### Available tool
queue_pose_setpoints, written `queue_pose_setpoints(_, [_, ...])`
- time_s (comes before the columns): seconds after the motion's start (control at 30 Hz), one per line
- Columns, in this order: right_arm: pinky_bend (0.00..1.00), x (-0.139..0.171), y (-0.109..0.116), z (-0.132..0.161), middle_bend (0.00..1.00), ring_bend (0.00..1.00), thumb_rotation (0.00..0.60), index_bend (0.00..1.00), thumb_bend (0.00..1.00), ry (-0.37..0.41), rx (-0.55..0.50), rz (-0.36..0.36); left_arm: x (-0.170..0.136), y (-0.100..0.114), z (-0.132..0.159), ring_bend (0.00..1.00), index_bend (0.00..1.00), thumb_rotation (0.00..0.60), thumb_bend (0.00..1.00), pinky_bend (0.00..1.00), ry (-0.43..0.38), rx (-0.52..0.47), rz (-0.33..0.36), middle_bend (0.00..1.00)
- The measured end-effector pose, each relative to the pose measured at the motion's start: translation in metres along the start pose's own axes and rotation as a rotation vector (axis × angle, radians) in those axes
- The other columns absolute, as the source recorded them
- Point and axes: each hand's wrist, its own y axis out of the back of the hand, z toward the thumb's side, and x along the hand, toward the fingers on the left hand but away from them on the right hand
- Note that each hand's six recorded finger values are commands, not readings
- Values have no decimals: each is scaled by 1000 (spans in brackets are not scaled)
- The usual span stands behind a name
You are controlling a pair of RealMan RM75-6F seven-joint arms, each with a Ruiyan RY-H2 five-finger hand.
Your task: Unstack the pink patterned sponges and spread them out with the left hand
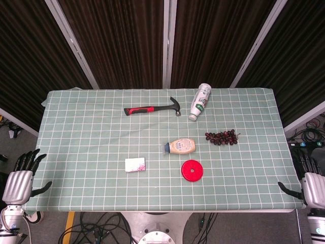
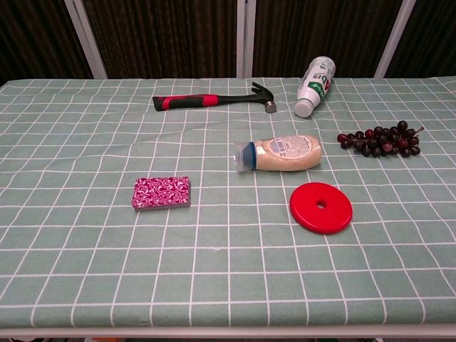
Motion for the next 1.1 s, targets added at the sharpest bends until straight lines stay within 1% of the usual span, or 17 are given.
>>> queue_pose_setpoints(0.43, [0,-1,2,0,0,0,600,0,80,-2,-6,-7,1,0,-1,0,159,600,178,15,4,-4,-5,46])
queue_pose_setpoints(0.57, [0,-2,4,1,0,0,600,0,80,-3,-13,-16,2,3,-1,0,159,600,178,15,0,2,1,46])
queue_pose_setpoints(0.77, [0,1,2,-1,0,0,600,0,80,-4,3,-4,1,2,3,0,159,600,178,15,-10,-14,5,51])
queue_pose_setpoints(1.0, [0,-2,1,-3,0,0,600,0,81,-6,8,-3,21,-3,17,0,159,600,175,15,-61,-31,-7,74])
queue_pose_setpoints(1.1, [0,-3,-3,-3,0,0,600,0,87,-7,9,9,31,-5,26,0,159,600,151,15,-91,-39,-11,85])
